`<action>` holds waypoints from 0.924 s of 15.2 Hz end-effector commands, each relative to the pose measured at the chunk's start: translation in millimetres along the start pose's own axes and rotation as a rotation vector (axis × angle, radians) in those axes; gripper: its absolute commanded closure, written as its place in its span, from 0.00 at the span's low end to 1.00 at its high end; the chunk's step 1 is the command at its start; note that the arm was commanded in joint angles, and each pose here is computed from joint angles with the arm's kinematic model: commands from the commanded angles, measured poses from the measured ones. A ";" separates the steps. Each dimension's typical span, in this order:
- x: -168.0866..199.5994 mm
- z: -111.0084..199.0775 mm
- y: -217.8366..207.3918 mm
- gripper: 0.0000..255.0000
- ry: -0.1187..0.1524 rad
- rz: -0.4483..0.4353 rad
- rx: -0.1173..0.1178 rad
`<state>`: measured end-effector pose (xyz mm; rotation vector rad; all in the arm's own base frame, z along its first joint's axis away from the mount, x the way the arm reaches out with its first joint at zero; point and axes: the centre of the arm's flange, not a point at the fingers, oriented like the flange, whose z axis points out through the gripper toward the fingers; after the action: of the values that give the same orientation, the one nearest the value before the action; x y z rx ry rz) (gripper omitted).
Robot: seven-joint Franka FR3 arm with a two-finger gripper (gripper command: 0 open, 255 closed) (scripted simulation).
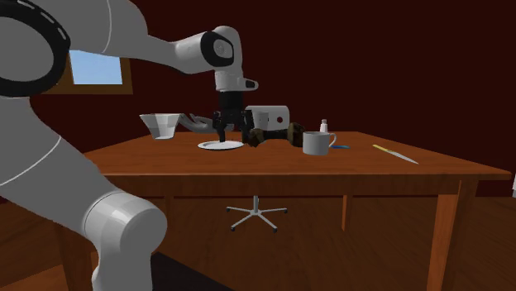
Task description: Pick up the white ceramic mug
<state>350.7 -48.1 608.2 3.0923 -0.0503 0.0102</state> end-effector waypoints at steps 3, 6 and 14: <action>45.0 -3.5 28.0 0.00 0.010 -0.039 0.003; 78.1 -5.9 48.4 0.00 0.017 -0.068 0.005; 169.0 -13.0 98.0 0.00 0.035 -0.145 0.013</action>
<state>503.9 -145.5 625.4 3.1000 0.1575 0.0564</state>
